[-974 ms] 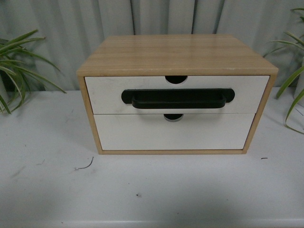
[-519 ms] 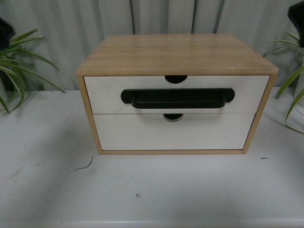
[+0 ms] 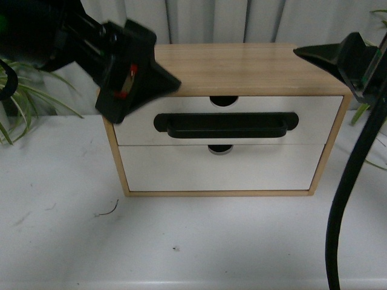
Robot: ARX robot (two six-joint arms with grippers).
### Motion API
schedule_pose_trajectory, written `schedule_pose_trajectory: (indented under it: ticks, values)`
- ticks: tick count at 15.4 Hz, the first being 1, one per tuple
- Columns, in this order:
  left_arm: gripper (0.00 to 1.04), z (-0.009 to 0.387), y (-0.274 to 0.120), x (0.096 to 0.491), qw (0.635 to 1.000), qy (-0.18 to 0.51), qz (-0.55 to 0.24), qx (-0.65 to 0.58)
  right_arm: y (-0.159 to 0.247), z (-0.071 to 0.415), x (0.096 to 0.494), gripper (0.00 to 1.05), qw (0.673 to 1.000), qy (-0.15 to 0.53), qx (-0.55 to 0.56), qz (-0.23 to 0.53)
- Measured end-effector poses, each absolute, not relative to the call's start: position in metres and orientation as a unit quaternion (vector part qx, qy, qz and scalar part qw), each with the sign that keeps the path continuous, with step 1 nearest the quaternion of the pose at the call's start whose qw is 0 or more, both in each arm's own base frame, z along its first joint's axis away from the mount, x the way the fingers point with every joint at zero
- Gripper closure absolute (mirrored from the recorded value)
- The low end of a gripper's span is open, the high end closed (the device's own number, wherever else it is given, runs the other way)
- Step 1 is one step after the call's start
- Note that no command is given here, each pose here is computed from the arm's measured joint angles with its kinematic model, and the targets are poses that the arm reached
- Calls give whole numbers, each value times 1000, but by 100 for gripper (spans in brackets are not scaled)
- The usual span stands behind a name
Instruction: Pull drawer
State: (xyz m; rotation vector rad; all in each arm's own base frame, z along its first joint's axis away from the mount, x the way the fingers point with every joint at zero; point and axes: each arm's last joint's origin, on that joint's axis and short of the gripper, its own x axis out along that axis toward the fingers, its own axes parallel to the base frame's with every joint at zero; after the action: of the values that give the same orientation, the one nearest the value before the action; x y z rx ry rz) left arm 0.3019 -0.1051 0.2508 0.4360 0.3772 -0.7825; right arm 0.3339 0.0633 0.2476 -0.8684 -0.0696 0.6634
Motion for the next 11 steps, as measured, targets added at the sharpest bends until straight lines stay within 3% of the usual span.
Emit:
schedule_pose_trajectory:
  ticks: [3, 6, 8, 11]
  values:
    - [7, 242, -125, 303, 786, 229, -470, 329, 59, 236, 334, 6, 748, -9, -529, 401]
    - [7, 235, -142, 317, 748, 234, -491, 380, 56, 214, 336, 6, 660, 18, -598, 454]
    - [7, 230, -151, 328, 744, 233, -486, 394, 57, 205, 339, 6, 635, 27, -608, 475]
    - [7, 212, -161, 347, 748, 239, -478, 394, 67, 187, 350, 6, 627, 47, -595, 501]
